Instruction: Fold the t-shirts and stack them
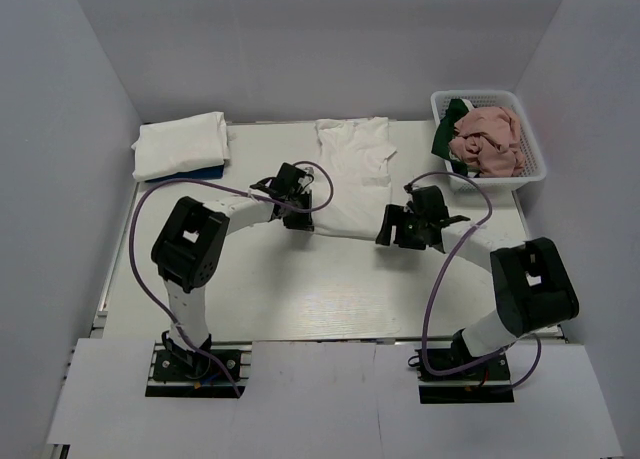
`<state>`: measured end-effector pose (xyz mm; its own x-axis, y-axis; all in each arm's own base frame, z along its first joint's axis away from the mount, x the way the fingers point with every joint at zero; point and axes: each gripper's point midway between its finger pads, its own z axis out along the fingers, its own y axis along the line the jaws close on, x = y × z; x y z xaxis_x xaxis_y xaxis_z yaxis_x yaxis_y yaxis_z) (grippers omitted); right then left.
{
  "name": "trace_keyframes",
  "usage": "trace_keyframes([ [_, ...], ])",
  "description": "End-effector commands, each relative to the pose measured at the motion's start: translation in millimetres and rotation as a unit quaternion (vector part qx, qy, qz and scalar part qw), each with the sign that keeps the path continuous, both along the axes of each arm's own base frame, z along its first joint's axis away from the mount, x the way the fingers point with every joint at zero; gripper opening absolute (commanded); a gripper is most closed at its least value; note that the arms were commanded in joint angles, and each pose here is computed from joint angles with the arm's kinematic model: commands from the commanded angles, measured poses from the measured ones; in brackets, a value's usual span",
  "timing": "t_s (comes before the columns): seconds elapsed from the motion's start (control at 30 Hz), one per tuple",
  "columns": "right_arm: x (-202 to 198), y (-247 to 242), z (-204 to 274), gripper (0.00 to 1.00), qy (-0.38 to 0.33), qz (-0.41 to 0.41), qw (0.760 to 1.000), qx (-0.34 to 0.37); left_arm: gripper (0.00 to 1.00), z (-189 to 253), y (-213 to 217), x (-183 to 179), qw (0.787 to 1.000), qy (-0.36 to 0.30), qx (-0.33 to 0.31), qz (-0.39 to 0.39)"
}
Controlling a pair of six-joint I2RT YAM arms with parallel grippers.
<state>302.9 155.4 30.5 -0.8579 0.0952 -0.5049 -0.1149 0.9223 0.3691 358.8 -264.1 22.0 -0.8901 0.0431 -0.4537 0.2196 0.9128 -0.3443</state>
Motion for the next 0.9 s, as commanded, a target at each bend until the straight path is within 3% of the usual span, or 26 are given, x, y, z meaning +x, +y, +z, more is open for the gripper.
trace_keyframes([
  [0.0,10,12,-5,0.73,-0.010,0.031,0.999,0.014,0.00,6,-13,6,0.999,-0.012,-0.013,-0.033],
  [0.13,25,15,-10,0.59,-0.038,0.033,0.999,0.016,0.00,3,-11,3,0.999,-0.010,-0.009,-0.036],
  [0.17,28,15,-11,0.43,-0.038,0.029,0.999,0.012,0.00,6,-10,2,0.999,-0.012,-0.010,-0.036],
  [0.23,30,16,-9,0.29,-0.045,0.031,0.998,0.014,0.00,12,-9,1,0.999,-0.017,-0.013,-0.036],
  [0.27,30,16,-8,0.13,-0.054,0.034,0.998,0.016,0.00,12,-7,-2,0.999,-0.016,-0.012,-0.036],
  [0.33,27,14,-7,0.00,-0.062,0.036,0.997,0.015,0.00,24,-7,-5,0.999,-0.025,-0.021,-0.039],
  [0.5,-5,14,21,0.00,-0.055,0.055,0.996,0.036,0.00,42,3,-41,0.998,-0.018,-0.032,-0.053],
  [0.57,-39,18,26,0.00,-0.015,0.074,0.995,0.059,0.00,54,10,-67,0.997,-0.024,-0.040,-0.065],
  [0.7,-79,25,63,0.00,-0.015,0.124,0.987,0.105,0.00,73,21,-99,0.996,-0.026,-0.045,-0.072],
  [0.87,-95,32,118,0.00,-0.064,0.146,0.976,0.152,0.00,135,13,-124,0.985,-0.070,-0.121,-0.103],
])
